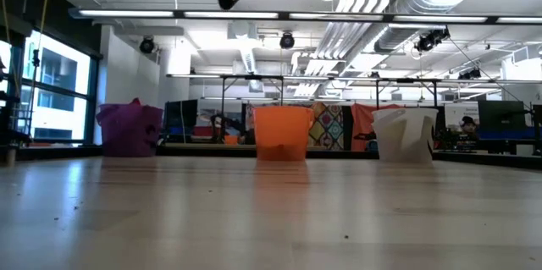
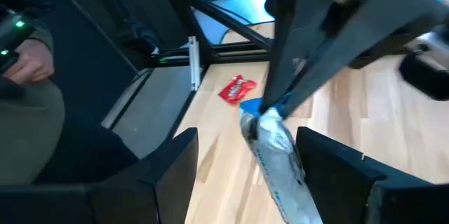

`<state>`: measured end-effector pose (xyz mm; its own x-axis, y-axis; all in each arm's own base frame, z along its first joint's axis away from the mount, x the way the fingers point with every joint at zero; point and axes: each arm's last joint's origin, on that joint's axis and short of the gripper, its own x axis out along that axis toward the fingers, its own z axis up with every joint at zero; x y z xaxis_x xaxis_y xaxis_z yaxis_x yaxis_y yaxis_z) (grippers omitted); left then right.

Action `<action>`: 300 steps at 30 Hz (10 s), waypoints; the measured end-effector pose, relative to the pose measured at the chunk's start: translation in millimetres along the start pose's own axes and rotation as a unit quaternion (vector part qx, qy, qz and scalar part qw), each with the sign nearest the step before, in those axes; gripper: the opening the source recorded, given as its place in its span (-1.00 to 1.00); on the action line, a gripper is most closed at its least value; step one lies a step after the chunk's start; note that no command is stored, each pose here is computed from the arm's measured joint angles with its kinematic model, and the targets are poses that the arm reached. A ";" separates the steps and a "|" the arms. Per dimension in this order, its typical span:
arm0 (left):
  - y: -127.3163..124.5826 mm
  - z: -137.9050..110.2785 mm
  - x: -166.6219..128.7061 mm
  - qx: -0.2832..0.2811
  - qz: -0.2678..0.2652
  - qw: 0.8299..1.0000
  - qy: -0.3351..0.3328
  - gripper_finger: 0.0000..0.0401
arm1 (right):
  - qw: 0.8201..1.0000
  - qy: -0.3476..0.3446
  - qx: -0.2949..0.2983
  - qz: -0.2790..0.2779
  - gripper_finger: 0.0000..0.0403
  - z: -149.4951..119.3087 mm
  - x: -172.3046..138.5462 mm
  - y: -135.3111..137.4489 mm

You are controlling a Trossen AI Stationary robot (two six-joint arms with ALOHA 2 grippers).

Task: Organize candy in baskets
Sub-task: Put the white chocolate into the orange bucket, then put the red candy into the violet bucket, then return to Home Position

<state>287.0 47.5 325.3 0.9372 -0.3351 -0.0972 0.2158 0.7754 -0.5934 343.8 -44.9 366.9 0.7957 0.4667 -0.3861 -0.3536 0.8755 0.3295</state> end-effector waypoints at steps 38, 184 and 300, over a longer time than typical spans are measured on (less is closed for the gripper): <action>-46.8 3.5 -83.1 0.089 0.212 0.973 0.031 -0.43 | 0.964 -0.025 0.124 -0.235 -0.92 -16.2 -57.9 -109.7; 51.0 -43.3 -219.4 -0.211 0.749 0.627 -0.036 -1.00 | 0.928 -0.063 0.157 -0.333 -1.00 -94.1 -91.0 -61.6; 15.2 -189.7 -156.6 0.221 0.291 0.916 -0.162 -1.00 | 0.887 -0.295 -0.025 -0.356 -1.00 -295.9 -125.7 28.8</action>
<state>91.4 10.3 180.0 0.9454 0.3257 -0.0091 -0.3242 0.9374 -0.1269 88.1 -41.2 170.0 0.9396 -0.3399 0.0407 0.3315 0.9330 0.1396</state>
